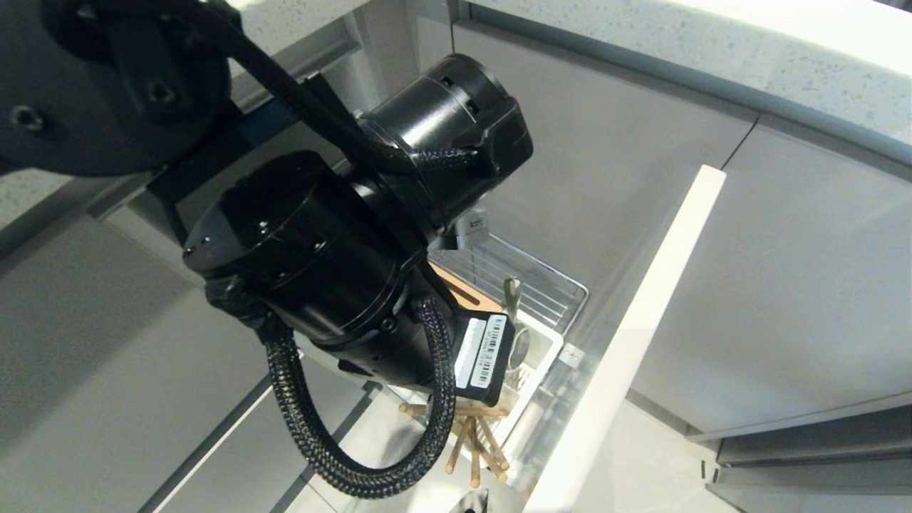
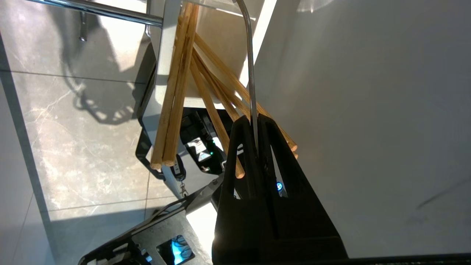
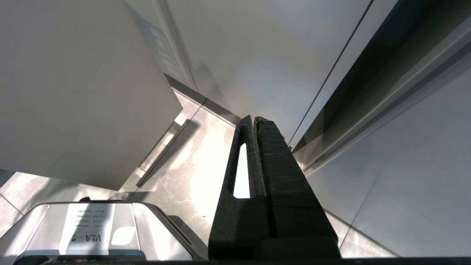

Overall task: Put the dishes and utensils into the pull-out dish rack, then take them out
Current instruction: Pick up the spoon and place it in the cupboard

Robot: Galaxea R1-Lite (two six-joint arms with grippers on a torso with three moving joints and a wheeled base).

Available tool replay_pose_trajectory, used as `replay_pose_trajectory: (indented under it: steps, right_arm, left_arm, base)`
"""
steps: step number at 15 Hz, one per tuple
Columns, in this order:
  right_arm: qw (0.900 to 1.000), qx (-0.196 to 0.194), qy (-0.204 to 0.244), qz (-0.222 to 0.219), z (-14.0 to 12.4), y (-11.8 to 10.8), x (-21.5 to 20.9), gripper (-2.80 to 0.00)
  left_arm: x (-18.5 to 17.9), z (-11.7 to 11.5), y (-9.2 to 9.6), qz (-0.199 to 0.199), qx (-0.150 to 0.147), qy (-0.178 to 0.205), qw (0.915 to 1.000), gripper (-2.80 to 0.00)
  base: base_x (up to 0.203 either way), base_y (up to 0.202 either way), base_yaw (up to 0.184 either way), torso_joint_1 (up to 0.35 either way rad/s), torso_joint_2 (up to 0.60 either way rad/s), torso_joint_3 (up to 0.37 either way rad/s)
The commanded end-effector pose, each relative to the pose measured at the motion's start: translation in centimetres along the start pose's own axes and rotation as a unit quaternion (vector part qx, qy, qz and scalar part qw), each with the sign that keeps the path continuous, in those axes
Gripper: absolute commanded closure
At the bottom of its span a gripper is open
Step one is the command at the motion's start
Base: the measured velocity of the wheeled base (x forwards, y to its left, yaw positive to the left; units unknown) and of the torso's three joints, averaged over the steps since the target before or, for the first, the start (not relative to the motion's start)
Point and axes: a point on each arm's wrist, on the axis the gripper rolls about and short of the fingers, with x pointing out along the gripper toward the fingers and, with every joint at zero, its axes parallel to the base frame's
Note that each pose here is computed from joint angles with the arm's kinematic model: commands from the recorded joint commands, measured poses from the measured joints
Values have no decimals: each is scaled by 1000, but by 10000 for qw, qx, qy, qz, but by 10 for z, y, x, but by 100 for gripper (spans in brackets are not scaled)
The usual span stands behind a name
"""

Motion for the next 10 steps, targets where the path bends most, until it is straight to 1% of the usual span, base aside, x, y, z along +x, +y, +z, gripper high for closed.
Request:
replay_pose_trajectory:
  steps: [1,10]
  right_arm:
    - [10000,1,-2,1,0,0,0,0]
    - [10000,1,4,1,0,0,0,0]
  left_arm:
    - [6,0,-2,69,8,98,9999,0]
    - [27,3,-7,207,30,297,9993,0]
  base:
    - [0,0,0,0,0,0]
    - [0,0,0,0,0,0]
